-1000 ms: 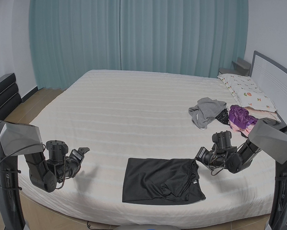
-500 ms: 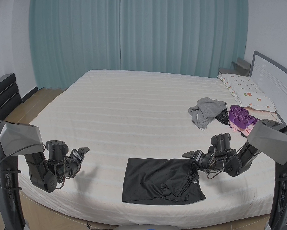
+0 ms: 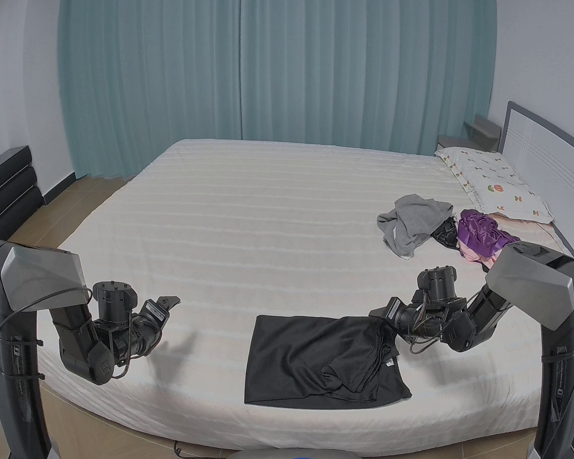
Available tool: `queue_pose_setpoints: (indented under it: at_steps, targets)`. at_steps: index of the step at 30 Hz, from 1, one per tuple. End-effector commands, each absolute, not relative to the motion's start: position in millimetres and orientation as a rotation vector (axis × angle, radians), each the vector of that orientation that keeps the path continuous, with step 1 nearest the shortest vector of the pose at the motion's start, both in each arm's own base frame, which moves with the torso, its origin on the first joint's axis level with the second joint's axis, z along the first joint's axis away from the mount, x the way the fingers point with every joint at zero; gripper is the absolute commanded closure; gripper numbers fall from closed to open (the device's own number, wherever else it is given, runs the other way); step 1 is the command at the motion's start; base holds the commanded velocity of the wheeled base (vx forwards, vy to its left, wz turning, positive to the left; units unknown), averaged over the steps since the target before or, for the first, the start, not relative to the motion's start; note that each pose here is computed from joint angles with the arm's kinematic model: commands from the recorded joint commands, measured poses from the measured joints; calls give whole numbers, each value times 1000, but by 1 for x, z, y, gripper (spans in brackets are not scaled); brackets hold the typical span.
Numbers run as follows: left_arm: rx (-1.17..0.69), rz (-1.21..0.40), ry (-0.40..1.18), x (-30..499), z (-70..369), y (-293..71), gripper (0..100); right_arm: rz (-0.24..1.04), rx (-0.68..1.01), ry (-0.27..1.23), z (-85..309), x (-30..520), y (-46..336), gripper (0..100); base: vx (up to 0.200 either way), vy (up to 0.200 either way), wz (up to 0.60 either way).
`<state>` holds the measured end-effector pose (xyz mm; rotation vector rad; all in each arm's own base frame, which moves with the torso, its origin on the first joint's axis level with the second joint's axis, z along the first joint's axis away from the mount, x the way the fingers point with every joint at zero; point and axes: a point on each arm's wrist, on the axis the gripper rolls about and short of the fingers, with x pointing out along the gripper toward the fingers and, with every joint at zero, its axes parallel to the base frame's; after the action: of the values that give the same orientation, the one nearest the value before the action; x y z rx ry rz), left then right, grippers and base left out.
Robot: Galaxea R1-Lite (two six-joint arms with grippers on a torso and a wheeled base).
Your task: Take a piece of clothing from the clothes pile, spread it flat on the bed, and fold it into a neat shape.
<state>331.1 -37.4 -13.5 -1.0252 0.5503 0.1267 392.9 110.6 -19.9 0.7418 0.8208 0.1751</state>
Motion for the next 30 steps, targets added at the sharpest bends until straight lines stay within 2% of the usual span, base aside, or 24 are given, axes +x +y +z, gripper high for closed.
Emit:
queue_pose_setpoints:
  at_steps: [1, 18, 19, 26, 30]
  targets:
    - [-1026, 127, 552, 331, -14, -38, 0, 154, 750, 814, -21, 396, 104, 100, 0, 0, 0]
    - [-1026, 127, 552, 331, -14, -38, 0, 116, 759, 779, -15, 399, 90, 100, 0, 0, 0]
    - [-1025, 128, 553, 331, -15, -38, 0, 119, 758, 778, -15, 398, 90, 0, 0, 0, 0]
    - [-1024, 124, 551, 331, -14, -38, 0, 218, 773, 738, 20, 376, 89, 0, 0, 0, 0]
    - [-1020, 125, 552, 331, -14, -38, 0, 271, 731, 771, 26, 335, 93, 0, 0, 0, 0]
